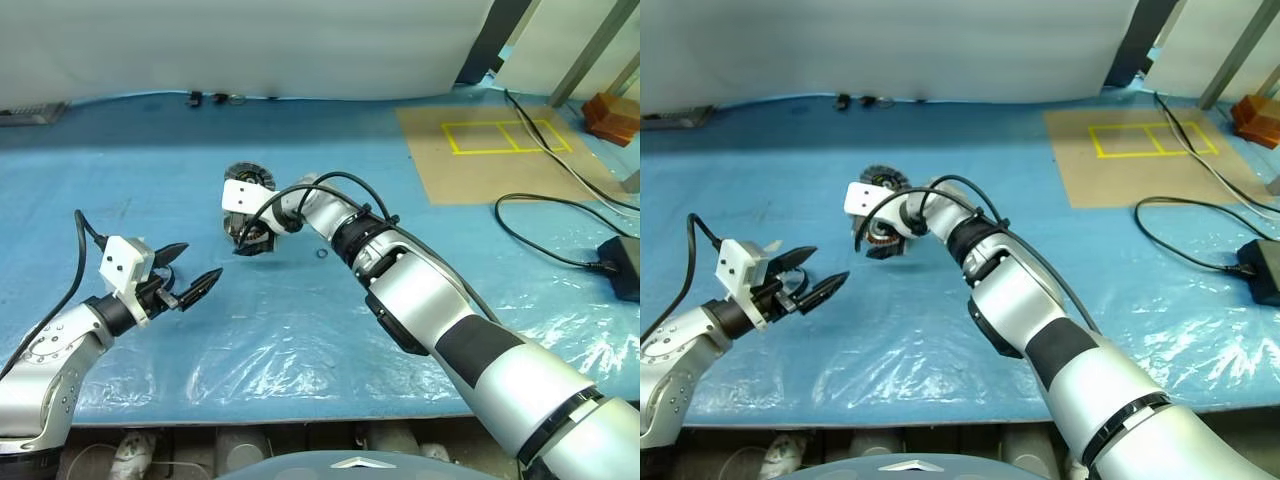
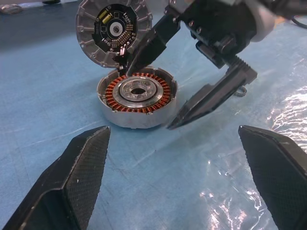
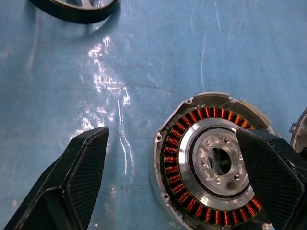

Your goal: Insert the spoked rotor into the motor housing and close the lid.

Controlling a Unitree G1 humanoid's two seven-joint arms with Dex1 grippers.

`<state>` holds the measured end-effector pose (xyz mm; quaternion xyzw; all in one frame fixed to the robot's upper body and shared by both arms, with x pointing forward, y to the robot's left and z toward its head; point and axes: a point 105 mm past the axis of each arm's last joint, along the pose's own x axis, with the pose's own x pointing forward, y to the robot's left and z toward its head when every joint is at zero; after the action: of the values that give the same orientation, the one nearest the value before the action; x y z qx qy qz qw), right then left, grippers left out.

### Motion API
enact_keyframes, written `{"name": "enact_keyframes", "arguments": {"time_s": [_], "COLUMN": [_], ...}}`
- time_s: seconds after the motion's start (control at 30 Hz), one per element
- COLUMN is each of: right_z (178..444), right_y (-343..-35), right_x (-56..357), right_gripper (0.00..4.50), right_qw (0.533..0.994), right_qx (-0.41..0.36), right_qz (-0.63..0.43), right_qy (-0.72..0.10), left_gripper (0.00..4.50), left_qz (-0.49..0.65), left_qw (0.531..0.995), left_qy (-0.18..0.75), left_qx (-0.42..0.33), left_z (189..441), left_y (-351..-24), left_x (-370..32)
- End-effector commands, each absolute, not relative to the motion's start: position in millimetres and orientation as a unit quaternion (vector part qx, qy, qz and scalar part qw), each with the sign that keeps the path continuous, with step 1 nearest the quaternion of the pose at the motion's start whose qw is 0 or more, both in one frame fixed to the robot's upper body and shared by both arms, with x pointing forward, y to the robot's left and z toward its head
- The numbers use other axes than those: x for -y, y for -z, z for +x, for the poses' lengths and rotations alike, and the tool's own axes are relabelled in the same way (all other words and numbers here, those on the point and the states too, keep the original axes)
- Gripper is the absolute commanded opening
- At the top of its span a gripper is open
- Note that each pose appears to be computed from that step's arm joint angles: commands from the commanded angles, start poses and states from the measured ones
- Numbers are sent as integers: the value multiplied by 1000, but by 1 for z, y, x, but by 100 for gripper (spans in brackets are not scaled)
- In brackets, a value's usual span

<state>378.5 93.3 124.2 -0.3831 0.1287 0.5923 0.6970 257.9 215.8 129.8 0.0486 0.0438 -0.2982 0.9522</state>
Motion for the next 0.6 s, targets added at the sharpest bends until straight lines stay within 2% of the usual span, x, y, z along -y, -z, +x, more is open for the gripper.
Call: {"name": "enact_keyframes", "arguments": {"time_s": [0.03,0.17,0.6], "right_z": [375,378,369], "right_y": [-121,-117,-103], "right_x": [-102,-100,-107], "right_gripper": [445,445,445], "right_qw": [696,705,689], "right_qx": [-120,-121,-125], "right_qz": [-395,-401,-414], "right_qy": [-588,-573,-581], "left_gripper": [450,450,450], "left_qz": [52,50,40], "left_qw": [954,954,956], "left_qy": [295,293,289], "left_qx": [-27,-31,-34], "left_z": [254,252,251], "left_y": [-138,-135,-129], "left_x": [-213,-212,-207]}}
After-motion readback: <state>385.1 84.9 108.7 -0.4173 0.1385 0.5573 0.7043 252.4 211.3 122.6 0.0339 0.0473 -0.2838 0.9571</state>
